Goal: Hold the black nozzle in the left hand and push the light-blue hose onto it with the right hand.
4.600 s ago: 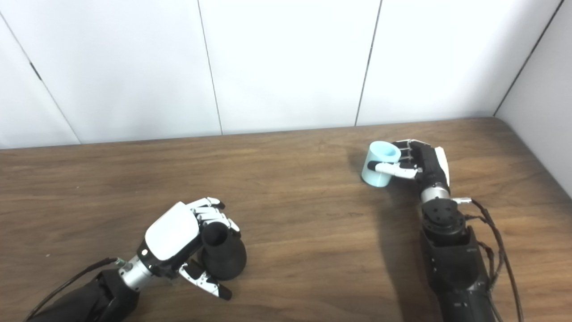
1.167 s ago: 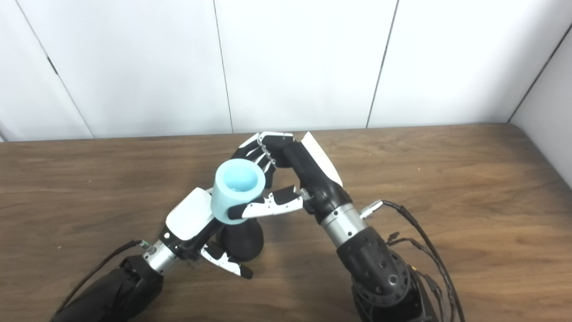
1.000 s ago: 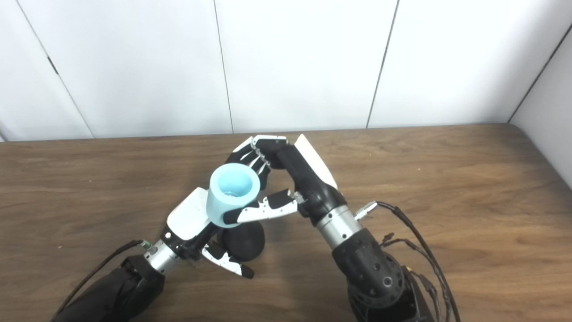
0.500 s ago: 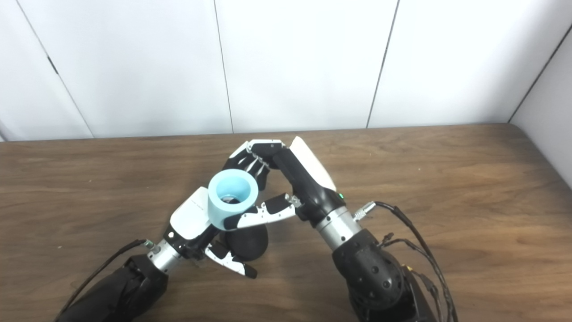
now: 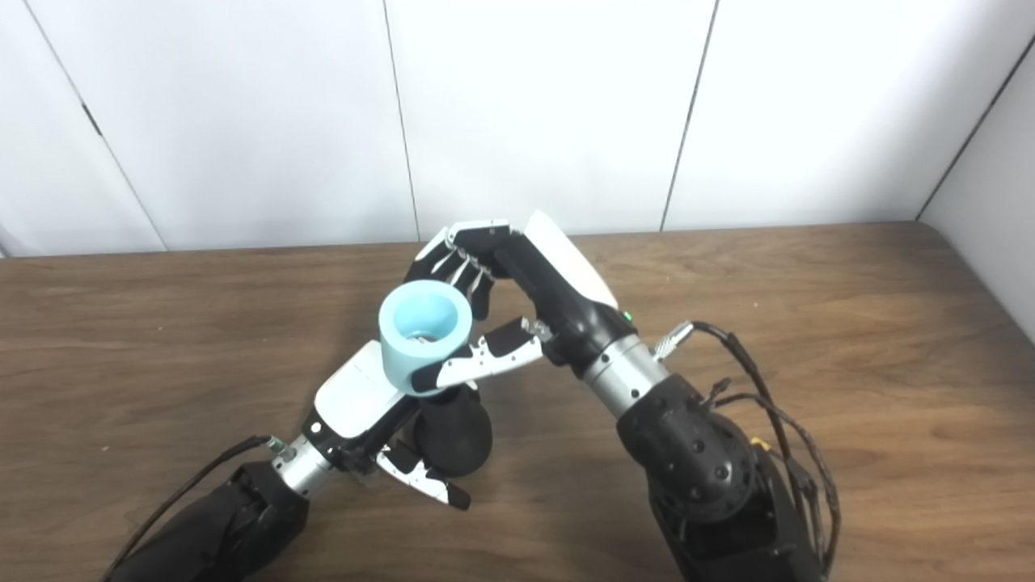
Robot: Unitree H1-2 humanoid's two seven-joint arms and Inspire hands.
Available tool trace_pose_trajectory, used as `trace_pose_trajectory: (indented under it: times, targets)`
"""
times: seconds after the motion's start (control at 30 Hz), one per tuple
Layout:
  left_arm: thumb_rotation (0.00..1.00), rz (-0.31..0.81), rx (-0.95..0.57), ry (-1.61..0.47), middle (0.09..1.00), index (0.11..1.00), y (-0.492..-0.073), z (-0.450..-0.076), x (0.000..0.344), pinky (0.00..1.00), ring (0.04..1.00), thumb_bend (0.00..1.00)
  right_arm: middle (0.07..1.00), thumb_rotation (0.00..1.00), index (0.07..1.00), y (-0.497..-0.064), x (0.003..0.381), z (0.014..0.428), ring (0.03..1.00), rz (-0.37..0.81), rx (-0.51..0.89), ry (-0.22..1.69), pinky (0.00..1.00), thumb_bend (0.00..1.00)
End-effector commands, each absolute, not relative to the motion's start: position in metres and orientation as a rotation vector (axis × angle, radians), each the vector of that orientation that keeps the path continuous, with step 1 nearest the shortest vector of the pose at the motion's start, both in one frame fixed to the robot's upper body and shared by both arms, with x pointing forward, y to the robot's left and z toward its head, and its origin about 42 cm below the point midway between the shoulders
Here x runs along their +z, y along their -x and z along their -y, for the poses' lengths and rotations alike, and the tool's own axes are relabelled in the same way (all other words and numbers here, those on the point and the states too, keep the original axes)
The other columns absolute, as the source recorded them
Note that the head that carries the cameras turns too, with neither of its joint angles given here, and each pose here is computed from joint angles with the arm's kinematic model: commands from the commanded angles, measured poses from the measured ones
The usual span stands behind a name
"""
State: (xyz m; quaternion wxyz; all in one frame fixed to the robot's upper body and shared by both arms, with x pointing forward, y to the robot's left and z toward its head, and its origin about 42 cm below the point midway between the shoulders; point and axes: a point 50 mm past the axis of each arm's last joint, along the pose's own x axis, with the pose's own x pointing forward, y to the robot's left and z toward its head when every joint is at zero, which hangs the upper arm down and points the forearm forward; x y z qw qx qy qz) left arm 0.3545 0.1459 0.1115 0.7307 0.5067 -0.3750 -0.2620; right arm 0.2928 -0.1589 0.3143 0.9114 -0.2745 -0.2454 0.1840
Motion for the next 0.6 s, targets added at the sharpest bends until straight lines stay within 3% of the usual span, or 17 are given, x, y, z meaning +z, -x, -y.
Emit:
trace_pose_trajectory:
  times: [0.0,0.57]
  targets:
    - [0.00,0.494,-0.731,-0.875,0.494,0.473,-0.221,-0.103,-0.013,0.66,0.458,0.50,0.471,0.00,0.523,-0.283,0.361,0.161,0.401,0.681,0.342,0.547,0.27,0.52]
    - [0.00,0.500,-0.729,-0.871,0.490,0.481,-0.221,-0.101,-0.011,0.66,0.452,0.50,0.462,0.00,0.524,-0.287,0.368,0.171,0.395,0.597,0.359,0.643,0.25,0.52]
